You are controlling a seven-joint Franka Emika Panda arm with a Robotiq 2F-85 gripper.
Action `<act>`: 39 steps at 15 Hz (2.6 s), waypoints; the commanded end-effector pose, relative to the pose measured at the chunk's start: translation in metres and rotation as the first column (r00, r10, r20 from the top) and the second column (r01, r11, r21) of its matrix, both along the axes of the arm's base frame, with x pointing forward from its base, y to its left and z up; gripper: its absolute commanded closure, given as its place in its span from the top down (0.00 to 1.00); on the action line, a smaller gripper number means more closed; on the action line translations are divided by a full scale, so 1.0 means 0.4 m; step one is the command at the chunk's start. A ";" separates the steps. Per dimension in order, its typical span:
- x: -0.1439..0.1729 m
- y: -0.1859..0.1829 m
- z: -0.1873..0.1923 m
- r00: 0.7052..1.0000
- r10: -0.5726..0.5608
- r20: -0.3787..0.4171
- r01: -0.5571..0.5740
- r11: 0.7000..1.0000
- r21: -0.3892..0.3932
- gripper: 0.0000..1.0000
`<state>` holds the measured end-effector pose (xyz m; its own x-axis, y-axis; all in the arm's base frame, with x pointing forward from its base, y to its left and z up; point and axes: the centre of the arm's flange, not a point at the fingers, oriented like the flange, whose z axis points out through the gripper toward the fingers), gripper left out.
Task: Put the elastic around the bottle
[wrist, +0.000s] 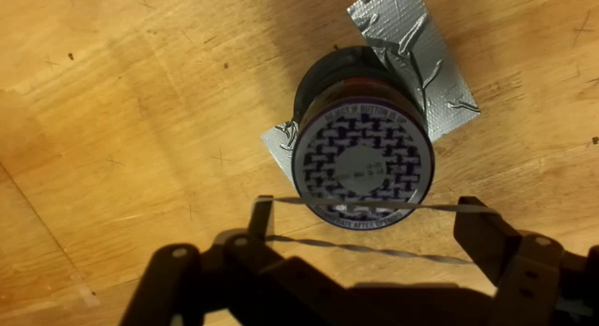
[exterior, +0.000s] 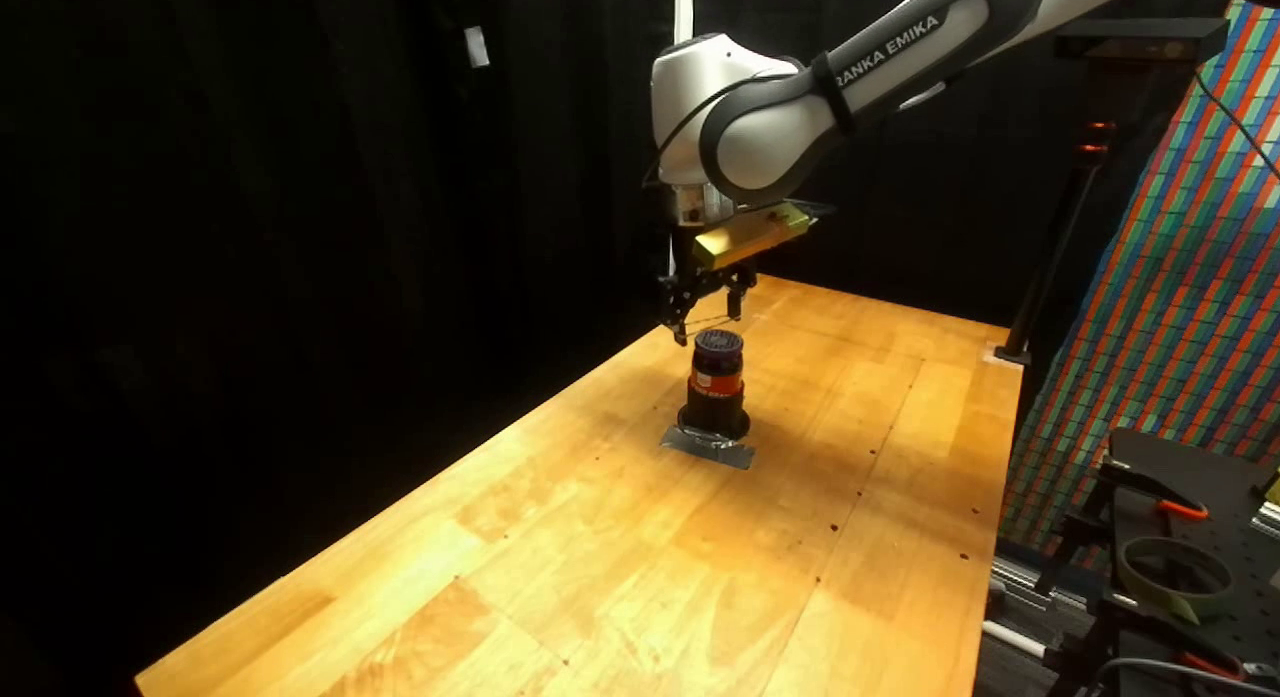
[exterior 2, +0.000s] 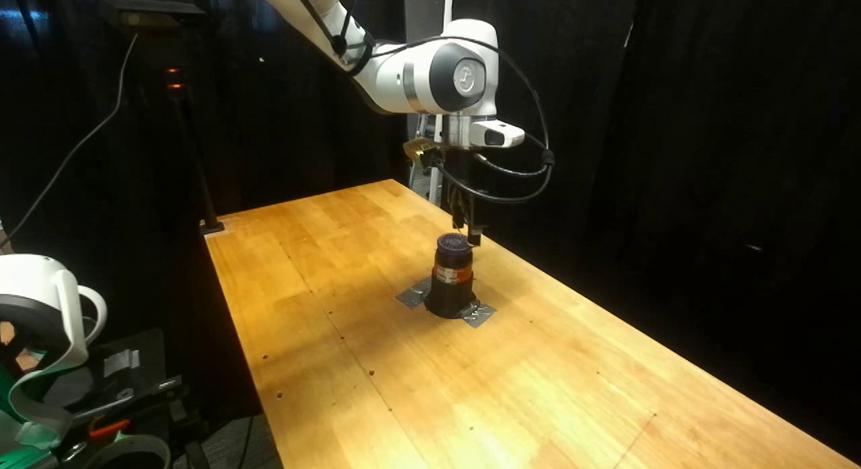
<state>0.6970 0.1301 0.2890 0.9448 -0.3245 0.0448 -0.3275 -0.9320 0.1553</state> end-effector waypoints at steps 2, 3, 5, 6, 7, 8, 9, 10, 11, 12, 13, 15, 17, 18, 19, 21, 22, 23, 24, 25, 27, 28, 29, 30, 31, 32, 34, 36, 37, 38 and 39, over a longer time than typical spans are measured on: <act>0.017 -0.004 -0.028 0.999 0.026 0.030 -0.027 0.999 0.020 1.00; 0.014 -0.007 -0.034 0.999 0.028 0.025 -0.029 0.999 0.021 1.00; 0.006 -0.014 -0.048 0.999 0.030 0.016 -0.031 0.999 0.021 1.00; -0.002 -0.019 -0.054 1.000 0.029 0.008 -0.029 0.999 0.022 1.00; -0.008 -0.023 -0.058 1.000 0.027 0.001 -0.027 0.999 0.024 1.00; -0.012 -0.027 -0.062 1.000 0.028 -0.006 -0.028 0.999 0.029 1.00; -0.018 -0.029 -0.065 1.000 0.027 -0.016 -0.026 0.999 0.031 1.00; -0.024 -0.030 -0.067 0.999 0.026 -0.020 -0.026 0.999 0.032 1.00; -0.030 -0.033 -0.068 0.999 0.026 -0.028 -0.025 0.999 0.035 1.00; -0.042 -0.033 -0.066 0.999 0.029 -0.041 -0.027 0.998 0.049 1.00; -0.056 -0.029 -0.058 0.998 0.033 -0.050 -0.030 0.998 0.063 1.00; -0.082 -0.018 -0.046 0.997 0.040 -0.063 -0.034 0.995 0.094 1.00; -0.109 -0.011 -0.033 0.997 0.048 -0.061 -0.041 0.993 0.110 1.00; -0.123 -0.010 -0.027 0.997 0.053 -0.061 -0.046 0.992 0.115 1.00; -0.136 -0.009 -0.024 0.996 0.056 -0.063 -0.048 0.991 0.121 1.00; -0.166 -0.009 -0.030 0.995 0.063 -0.080 -0.052 0.990 0.128 1.00; -0.180 -0.008 -0.036 0.994 0.063 -0.084 -0.052 0.990 0.132 1.00; -0.192 -0.009 -0.043 0.994 0.067 -0.084 -0.055 0.989 0.137 1.00; -0.203 -0.010 -0.050 0.995 0.064 -0.077 -0.054 0.990 0.132 1.00; -0.213 -0.009 -0.055 0.996 0.066 -0.066 -0.056 0.989 0.139 1.00; -0.223 -0.007 -0.065 0.998 0.059 -0.013 -0.057 0.989 0.137 1.00; -0.227 -0.005 -0.067 0.998 0.061 0.014 -0.062 0.988 0.138 1.00; -0.231 -0.001 -0.067 0.997 0.066 0.038 -0.071 0.986 0.153 1.00; -0.235 0.001 -0.067 0.995 0.069 0.078 -0.079 0.986 0.146 0.75; -0.241 0.005 -0.064 0.992 0.071 0.107 -0.087 0.985 0.151 0.74; -0.250 0.008 -0.061 0.988 0.078 0.137 -0.097 0.985 0.140 0.68; -0.274 0.012 -0.053 0.982 0.087 0.169 -0.111 0.984 0.137 0.51; -0.305 0.012 -0.049 0.977 0.097 0.190 -0.121 0.986 0.118 0.35; -0.321 0.013 -0.044 0.973 0.102 0.205 -0.126 0.986 0.110 0.28; -0.336 0.014 -0.041 0.971 0.110 0.214 -0.134 0.986 0.098 0.19; -0.352 0.016 -0.037 0.965 0.117 0.237 -0.141 0.986 0.086 0.13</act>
